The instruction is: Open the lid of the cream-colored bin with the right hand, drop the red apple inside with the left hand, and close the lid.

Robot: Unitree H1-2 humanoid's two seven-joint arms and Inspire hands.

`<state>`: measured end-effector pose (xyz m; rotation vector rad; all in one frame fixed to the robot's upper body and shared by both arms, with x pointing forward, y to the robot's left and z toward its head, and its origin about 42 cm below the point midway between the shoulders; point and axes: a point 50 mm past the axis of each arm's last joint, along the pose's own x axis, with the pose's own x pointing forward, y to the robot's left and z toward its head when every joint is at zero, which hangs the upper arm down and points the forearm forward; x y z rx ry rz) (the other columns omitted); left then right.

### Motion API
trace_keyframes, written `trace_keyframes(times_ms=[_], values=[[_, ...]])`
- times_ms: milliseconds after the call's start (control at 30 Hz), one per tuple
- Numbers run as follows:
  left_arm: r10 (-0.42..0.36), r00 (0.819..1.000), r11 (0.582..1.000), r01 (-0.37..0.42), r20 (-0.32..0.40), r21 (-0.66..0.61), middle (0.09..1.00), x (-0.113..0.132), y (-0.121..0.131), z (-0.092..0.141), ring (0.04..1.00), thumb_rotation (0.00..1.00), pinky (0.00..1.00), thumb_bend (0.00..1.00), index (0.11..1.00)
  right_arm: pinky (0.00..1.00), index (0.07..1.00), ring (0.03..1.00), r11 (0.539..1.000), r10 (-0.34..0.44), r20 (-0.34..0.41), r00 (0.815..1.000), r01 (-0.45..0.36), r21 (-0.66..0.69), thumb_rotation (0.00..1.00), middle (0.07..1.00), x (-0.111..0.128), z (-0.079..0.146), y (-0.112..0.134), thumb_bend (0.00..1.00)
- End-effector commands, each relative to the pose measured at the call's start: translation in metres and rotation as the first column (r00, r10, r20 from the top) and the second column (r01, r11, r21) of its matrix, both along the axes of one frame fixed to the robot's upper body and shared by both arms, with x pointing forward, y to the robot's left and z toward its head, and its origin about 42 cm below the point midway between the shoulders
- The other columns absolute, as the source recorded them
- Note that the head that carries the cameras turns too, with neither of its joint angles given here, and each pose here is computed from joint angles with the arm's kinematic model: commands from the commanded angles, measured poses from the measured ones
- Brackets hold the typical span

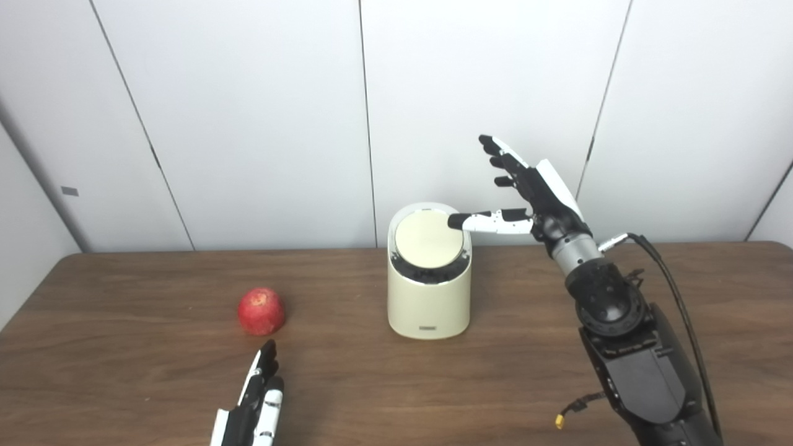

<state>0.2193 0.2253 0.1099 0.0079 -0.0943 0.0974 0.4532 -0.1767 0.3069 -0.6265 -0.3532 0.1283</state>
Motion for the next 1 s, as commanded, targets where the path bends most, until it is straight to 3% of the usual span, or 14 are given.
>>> trace_keyframes(times_ms=[0, 367, 600, 967], values=[[0.008, 1.000, 1.000, -0.008, -0.004, -0.016, 0.996, -0.008, -0.009, -0.003, 1.000, 0.76, 1.00, 0.25, 0.993, 0.79, 0.933, 0.908, 0.999, -0.004, 0.095, 0.995, 0.008, -0.038, 0.32, 0.930, 0.009, 0.035, 0.006, 0.91], [0.012, 1.000, 0.999, -0.012, -0.004, -0.033, 0.999, -0.009, -0.013, -0.002, 1.000, 0.72, 1.00, 0.26, 0.998, 0.75, 0.952, 0.876, 0.995, 0.002, 0.113, 0.994, 0.009, -0.104, 0.25, 0.910, 0.033, 0.038, 0.026, 0.94], [0.009, 1.000, 1.000, -0.009, -0.008, -0.029, 1.000, -0.010, -0.014, -0.002, 1.000, 0.73, 1.00, 0.26, 0.994, 0.80, 0.947, 0.906, 0.989, 0.015, 0.093, 0.996, -0.001, -0.146, 0.27, 0.931, 0.034, 0.031, 0.027, 0.95], [0.016, 1.000, 1.000, -0.016, -0.008, -0.019, 0.991, -0.008, -0.014, -0.003, 1.000, 0.73, 1.00, 0.26, 0.984, 0.79, 0.932, 0.890, 0.985, 0.028, 0.067, 0.997, -0.016, -0.170, 0.26, 0.916, 0.029, 0.019, 0.027, 0.96]])
